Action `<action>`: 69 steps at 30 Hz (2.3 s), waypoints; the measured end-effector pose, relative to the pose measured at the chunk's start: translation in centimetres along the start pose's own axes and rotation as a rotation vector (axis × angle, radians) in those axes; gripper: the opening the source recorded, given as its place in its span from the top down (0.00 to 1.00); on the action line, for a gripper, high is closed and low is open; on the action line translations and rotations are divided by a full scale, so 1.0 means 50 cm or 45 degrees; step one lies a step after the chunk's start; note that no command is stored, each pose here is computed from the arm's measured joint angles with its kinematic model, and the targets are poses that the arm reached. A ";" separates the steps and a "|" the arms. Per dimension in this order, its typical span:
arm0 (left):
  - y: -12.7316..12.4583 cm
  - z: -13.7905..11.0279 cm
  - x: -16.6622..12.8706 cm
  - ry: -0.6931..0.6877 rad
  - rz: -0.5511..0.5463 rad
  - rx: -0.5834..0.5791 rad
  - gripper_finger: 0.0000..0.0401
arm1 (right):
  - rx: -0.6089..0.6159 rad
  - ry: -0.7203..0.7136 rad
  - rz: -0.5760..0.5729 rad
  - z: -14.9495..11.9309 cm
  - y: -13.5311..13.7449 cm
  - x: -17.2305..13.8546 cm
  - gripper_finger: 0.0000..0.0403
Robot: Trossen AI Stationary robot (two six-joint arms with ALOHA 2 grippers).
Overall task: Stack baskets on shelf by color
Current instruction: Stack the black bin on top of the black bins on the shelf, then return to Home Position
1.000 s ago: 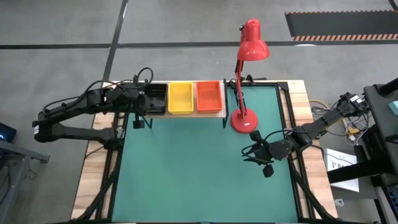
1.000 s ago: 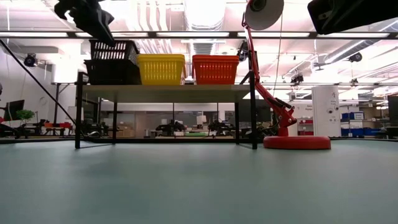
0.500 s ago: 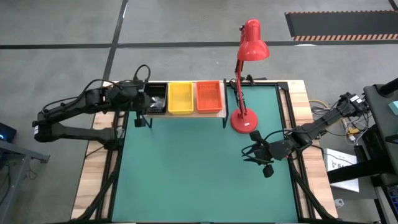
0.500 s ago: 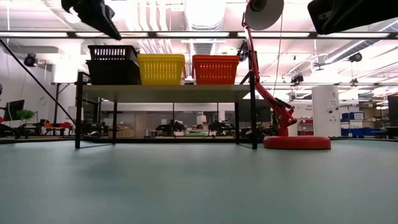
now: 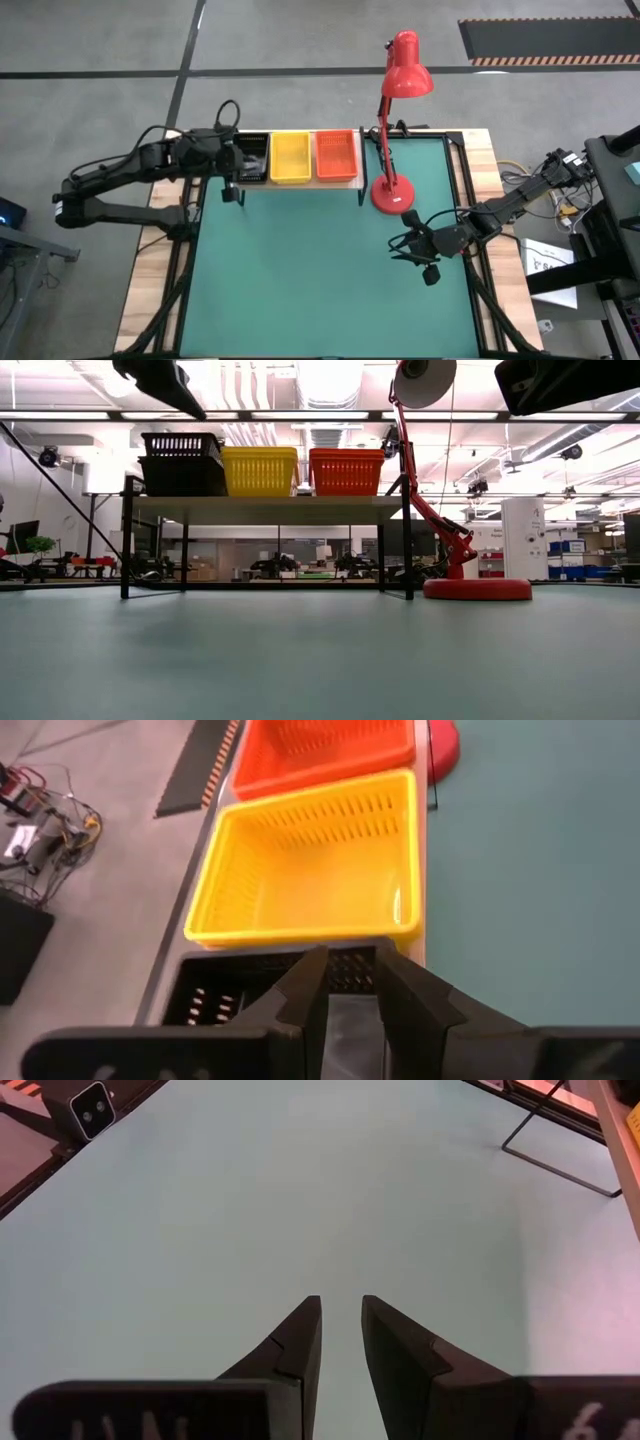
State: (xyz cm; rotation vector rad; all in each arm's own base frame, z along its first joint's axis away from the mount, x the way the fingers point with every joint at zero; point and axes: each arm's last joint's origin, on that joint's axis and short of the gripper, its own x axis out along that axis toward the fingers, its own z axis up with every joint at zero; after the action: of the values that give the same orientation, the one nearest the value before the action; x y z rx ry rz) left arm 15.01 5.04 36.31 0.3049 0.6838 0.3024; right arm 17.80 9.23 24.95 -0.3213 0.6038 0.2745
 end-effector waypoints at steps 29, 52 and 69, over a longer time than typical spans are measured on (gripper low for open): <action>-0.008 -0.007 0.045 0.115 -0.007 0.017 0.83 | 0.006 0.000 0.000 0.000 0.000 0.000 0.83; -0.021 -0.006 0.051 0.014 -0.072 -0.087 0.83 | 0.018 0.000 0.000 0.000 0.000 0.000 0.83; -0.164 0.013 0.080 -0.495 -0.414 -0.013 0.83 | -0.155 -0.128 -0.024 -0.033 0.008 0.030 0.83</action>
State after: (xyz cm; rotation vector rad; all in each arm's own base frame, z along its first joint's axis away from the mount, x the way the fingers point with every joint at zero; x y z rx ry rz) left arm 19.80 -1.08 31.46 0.2290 0.3388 -0.0654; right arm 18.02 9.22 22.68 -0.4278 0.4854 0.3083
